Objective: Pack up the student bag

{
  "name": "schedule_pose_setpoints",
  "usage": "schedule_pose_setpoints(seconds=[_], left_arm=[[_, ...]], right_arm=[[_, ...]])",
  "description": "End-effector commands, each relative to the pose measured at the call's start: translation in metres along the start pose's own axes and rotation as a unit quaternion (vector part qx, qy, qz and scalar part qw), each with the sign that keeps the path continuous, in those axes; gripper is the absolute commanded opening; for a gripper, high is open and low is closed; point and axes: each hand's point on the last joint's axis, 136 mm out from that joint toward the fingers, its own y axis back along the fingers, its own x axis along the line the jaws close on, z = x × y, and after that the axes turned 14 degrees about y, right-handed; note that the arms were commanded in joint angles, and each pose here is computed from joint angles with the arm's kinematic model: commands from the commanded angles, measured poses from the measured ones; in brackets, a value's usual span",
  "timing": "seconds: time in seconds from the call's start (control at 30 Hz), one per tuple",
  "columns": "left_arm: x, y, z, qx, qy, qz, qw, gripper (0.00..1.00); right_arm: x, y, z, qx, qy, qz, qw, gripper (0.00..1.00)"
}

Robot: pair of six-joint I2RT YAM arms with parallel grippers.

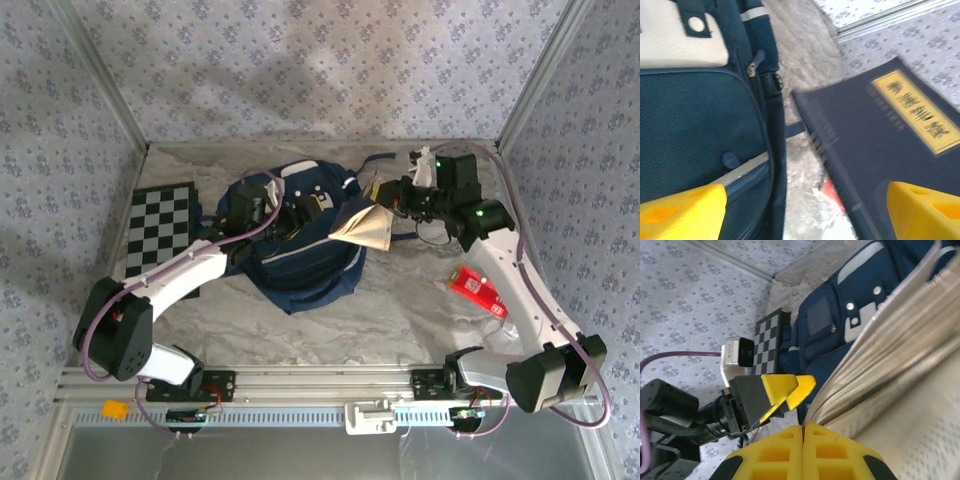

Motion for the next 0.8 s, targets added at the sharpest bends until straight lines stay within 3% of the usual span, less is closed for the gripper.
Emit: schedule_pose_setpoints(seconds=[0.0,0.2,0.47,0.63,0.77], left_arm=[[-0.047,0.007,0.004,0.001,-0.001,-0.096,0.995,0.83],[-0.044,-0.004,0.01,-0.002,0.088,-0.118,0.989,0.83],[-0.004,0.01,0.011,-0.038,0.228,-0.063,0.971,0.87],[0.017,0.011,0.01,-0.065,0.285,-0.056,0.955,0.89],[0.019,0.01,0.018,-0.091,0.291,-0.075,0.95,0.88]], right_arm=[[0.029,-0.003,0.015,-0.025,0.018,0.066,0.997,0.0],[0.04,-0.014,0.018,-0.032,0.02,0.093,0.995,0.0],[0.031,-0.043,0.012,-0.017,0.009,0.101,0.995,0.0],[0.016,-0.068,-0.023,0.028,-0.012,0.096,0.995,0.0],[-0.005,-0.078,-0.052,0.057,-0.034,0.082,0.994,0.0]])
